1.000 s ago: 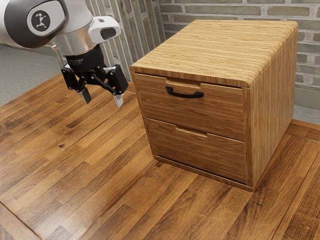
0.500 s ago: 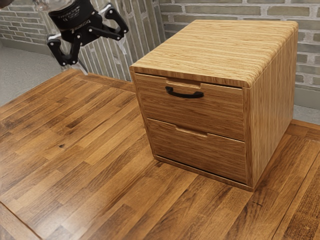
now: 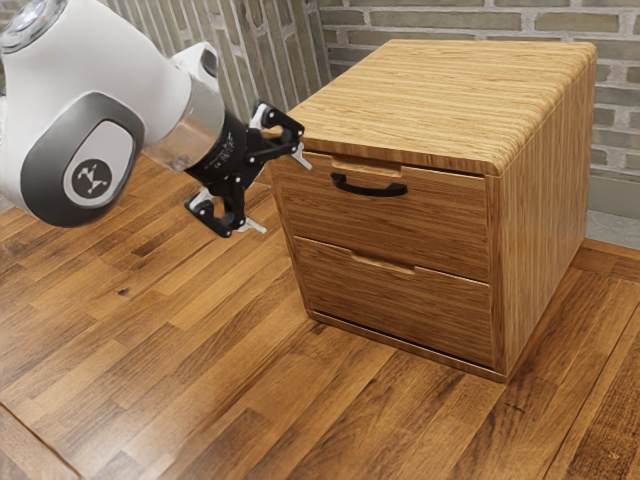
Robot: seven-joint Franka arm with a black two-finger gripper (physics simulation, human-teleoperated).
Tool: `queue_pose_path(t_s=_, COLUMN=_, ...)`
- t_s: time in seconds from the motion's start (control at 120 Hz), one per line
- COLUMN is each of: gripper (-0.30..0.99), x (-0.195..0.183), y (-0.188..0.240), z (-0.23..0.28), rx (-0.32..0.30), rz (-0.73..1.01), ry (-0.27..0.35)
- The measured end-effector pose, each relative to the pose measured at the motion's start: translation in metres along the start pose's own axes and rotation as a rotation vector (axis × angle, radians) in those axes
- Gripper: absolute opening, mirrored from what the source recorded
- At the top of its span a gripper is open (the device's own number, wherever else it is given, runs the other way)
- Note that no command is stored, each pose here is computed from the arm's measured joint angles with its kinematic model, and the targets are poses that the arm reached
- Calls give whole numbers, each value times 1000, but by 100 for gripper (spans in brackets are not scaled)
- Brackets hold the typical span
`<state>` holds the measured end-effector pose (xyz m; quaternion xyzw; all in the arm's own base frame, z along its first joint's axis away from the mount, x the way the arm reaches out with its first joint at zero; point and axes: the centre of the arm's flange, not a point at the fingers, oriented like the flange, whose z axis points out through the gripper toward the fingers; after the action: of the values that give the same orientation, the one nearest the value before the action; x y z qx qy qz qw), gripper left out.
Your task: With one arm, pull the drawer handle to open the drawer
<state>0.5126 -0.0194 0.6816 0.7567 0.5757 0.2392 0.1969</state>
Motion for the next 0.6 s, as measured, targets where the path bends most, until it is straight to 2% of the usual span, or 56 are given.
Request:
queue_pose_path(t_s=0.108, gripper=69, x=-12, y=-1, z=7, rx=-71, rz=-43, ry=-2)
queue_pose_path(t_s=0.325, gripper=69, x=-33, y=1, z=20, rx=-168, rz=-111, ry=-18)
queue_pose_path(t_s=0.6, gripper=69, x=-36, y=-10, z=37, rx=-207, rz=-194, ry=-30)
